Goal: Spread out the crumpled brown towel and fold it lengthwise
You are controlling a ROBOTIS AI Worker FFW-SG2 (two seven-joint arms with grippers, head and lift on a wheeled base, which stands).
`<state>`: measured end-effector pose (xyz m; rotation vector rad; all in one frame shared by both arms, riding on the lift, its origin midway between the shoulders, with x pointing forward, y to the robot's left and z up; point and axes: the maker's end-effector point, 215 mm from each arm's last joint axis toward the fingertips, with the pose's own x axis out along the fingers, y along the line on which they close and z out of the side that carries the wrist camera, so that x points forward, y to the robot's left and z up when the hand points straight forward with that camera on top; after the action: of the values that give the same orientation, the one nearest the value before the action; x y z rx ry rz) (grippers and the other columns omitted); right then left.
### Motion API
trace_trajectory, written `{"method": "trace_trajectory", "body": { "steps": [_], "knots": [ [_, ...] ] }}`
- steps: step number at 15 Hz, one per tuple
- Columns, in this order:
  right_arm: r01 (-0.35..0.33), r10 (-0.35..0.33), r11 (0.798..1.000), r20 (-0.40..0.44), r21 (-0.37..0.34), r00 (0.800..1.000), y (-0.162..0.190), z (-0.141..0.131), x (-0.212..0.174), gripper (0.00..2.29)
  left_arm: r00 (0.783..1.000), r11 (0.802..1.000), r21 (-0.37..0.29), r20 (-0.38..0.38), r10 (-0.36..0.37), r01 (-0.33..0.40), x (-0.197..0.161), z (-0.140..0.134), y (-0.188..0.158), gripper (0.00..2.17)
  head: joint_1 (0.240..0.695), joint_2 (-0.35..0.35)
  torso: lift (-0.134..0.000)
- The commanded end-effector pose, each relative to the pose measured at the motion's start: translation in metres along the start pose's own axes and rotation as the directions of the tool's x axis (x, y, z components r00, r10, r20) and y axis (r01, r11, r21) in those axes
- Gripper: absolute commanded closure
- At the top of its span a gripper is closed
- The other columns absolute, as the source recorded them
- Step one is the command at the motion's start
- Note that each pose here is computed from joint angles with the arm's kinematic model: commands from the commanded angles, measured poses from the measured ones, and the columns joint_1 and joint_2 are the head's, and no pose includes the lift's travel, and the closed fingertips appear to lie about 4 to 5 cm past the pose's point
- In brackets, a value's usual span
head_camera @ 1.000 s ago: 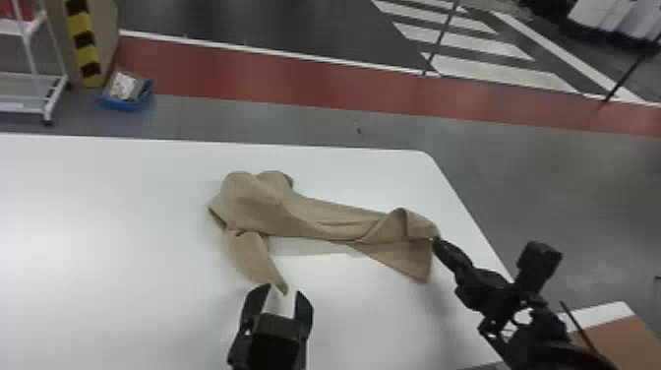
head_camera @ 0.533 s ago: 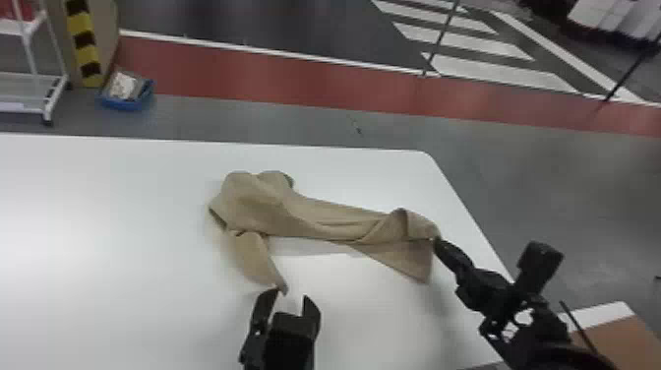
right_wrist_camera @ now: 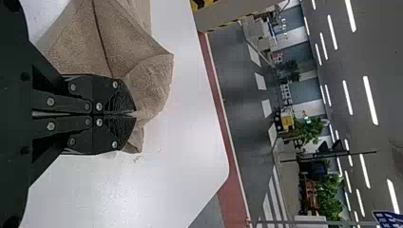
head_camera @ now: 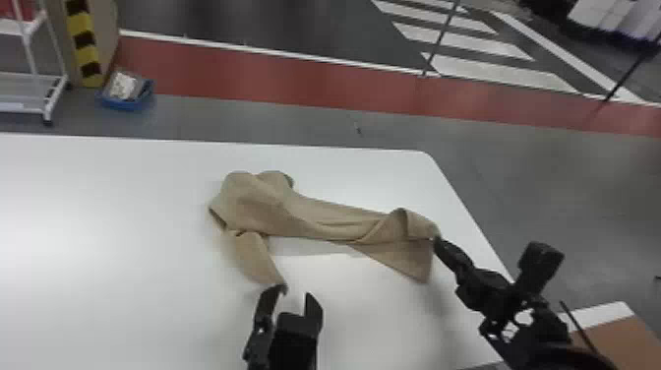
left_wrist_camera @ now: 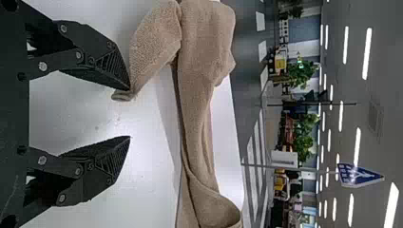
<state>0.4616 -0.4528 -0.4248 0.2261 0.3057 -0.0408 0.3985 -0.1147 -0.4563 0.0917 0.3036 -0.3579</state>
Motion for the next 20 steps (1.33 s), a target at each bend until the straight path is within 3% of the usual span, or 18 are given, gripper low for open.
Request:
{"method": "trace_trajectory", "body": {
  "steps": [1,4,6,9,11,12,14,16,20],
  "knots": [
    [-0.001,0.001,1.0,0.001,-0.001,1.0,0.001,0.001,0.001,1.48,1.0,1.0,0.001,0.001,0.002,-0.002,0.002,0.001,0.001,0.62,0.695,-0.35,-0.123],
    [-0.001,0.001,1.0,0.001,0.002,1.0,0.001,0.0,0.001,1.48,1.0,1.0,0.004,0.001,0.012,-0.012,0.007,0.0,0.003,0.64,0.695,-0.35,-0.123],
    [-0.001,0.001,1.0,0.0,0.002,1.0,0.001,-0.001,0.0,1.48,1.0,1.0,0.003,0.003,0.015,-0.015,0.007,0.001,0.004,0.93,0.695,-0.35,-0.123],
    [0.0,0.0,1.0,0.002,0.004,1.0,0.002,-0.001,0.0,1.48,1.0,1.0,0.002,0.001,0.024,-0.024,0.008,0.001,0.007,0.97,0.695,-0.35,-0.123],
    [-0.002,0.002,1.0,0.005,0.004,1.0,0.002,0.0,0.0,1.48,0.999,0.999,0.0,0.006,0.042,-0.042,0.009,0.003,0.013,1.38,0.695,-0.35,-0.123],
    [-0.003,0.003,1.0,0.006,0.007,1.0,0.003,0.001,0.0,1.48,0.998,0.998,-0.002,0.015,0.056,-0.056,0.009,0.006,0.02,1.38,0.695,-0.35,-0.123],
    [-0.001,0.001,1.0,0.01,0.003,1.0,0.001,0.004,0.0,1.48,0.995,0.996,-0.017,0.045,0.088,-0.087,0.009,0.023,0.042,1.38,0.695,-0.35,-0.123],
    [0.003,-0.002,1.0,0.027,-0.012,1.0,-0.002,0.018,0.001,1.48,0.981,0.987,-0.012,0.107,0.159,-0.158,0.004,0.052,0.084,1.38,0.695,-0.35,-0.123],
    [0.023,-0.02,0.997,0.049,-0.067,0.999,-0.035,0.083,0.013,1.48,0.932,0.943,-0.011,0.151,0.329,-0.331,-0.008,0.091,0.201,1.38,0.695,-0.35,-0.123]
  ]
}}
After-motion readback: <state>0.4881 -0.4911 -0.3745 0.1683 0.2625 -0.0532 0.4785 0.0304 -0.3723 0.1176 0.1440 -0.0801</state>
